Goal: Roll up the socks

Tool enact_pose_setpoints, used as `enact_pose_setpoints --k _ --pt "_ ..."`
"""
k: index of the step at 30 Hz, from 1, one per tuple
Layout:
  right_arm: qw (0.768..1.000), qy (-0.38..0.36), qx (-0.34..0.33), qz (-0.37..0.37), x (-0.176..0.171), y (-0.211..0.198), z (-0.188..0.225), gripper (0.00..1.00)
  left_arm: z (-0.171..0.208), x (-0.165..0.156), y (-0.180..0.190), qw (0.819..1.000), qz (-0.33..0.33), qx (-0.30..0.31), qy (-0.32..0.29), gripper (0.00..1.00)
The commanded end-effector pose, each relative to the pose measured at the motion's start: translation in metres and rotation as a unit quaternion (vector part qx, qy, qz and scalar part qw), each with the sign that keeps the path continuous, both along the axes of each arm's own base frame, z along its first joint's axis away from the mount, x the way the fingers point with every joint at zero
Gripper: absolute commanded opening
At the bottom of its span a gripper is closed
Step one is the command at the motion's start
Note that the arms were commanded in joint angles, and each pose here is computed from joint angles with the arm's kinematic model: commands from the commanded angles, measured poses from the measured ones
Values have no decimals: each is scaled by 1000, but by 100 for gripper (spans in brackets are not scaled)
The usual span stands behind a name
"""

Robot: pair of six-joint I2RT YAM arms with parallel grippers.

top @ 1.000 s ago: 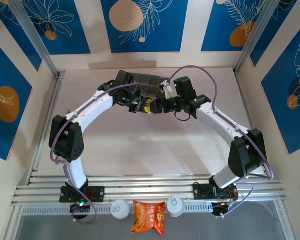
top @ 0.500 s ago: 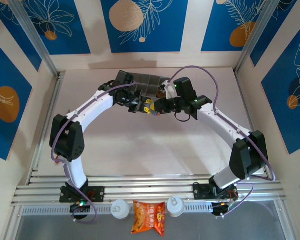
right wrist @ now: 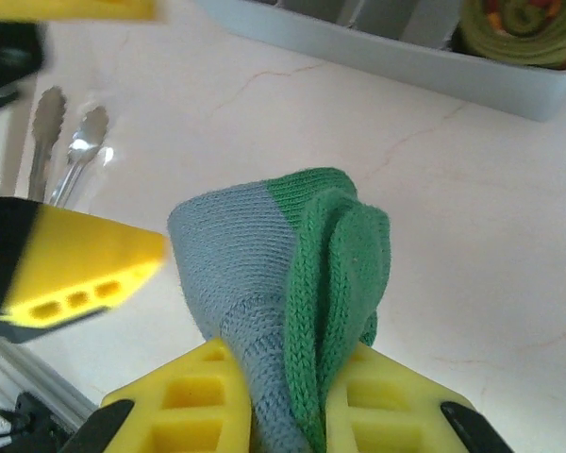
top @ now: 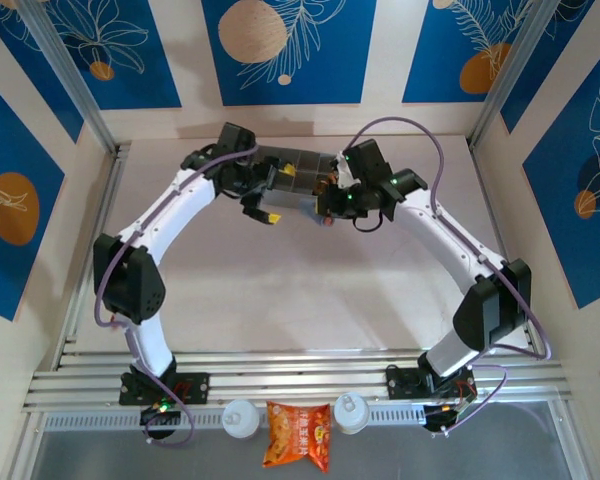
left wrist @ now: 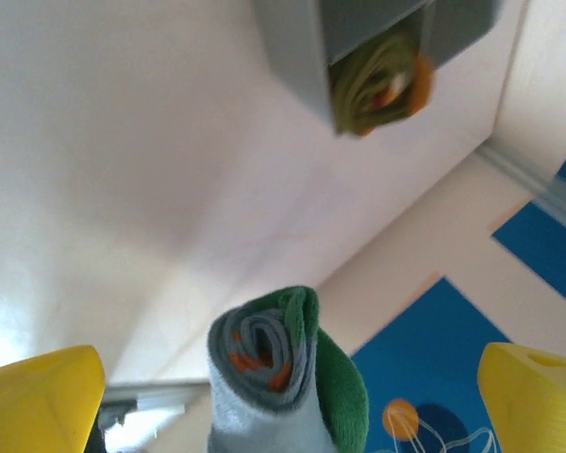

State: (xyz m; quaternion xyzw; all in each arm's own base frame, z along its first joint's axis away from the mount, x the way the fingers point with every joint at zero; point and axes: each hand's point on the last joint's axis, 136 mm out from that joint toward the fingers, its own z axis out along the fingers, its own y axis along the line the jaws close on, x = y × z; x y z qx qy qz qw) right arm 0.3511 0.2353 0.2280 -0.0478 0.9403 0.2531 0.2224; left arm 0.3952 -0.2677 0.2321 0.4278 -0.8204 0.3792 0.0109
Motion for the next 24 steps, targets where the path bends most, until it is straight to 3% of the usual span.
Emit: enact_pose_setpoints --k 1,8,14,19,21,24 --pt "997 39 -40 -61 16 -18 -1 0 7 -25 55 990 -13 134 -37 100" --pt "987 72 -97 -107 72 -14 -9 0 -11 -81 110 964 -61 254 -50 100" --pt "979 104 -106 -136 108 2 -32 0 25 -101 153 921 -81 342 -170 100" --pt "974 133 -77 -165 125 12 -60 0 69 -110 166 875 -58 340 -341 100" --pt "974 134 -68 -170 130 17 -68 0 76 -117 171 865 -42 337 -369 100" --pt "976 124 -56 -172 138 25 -74 0 73 -126 175 867 -48 339 -362 99"
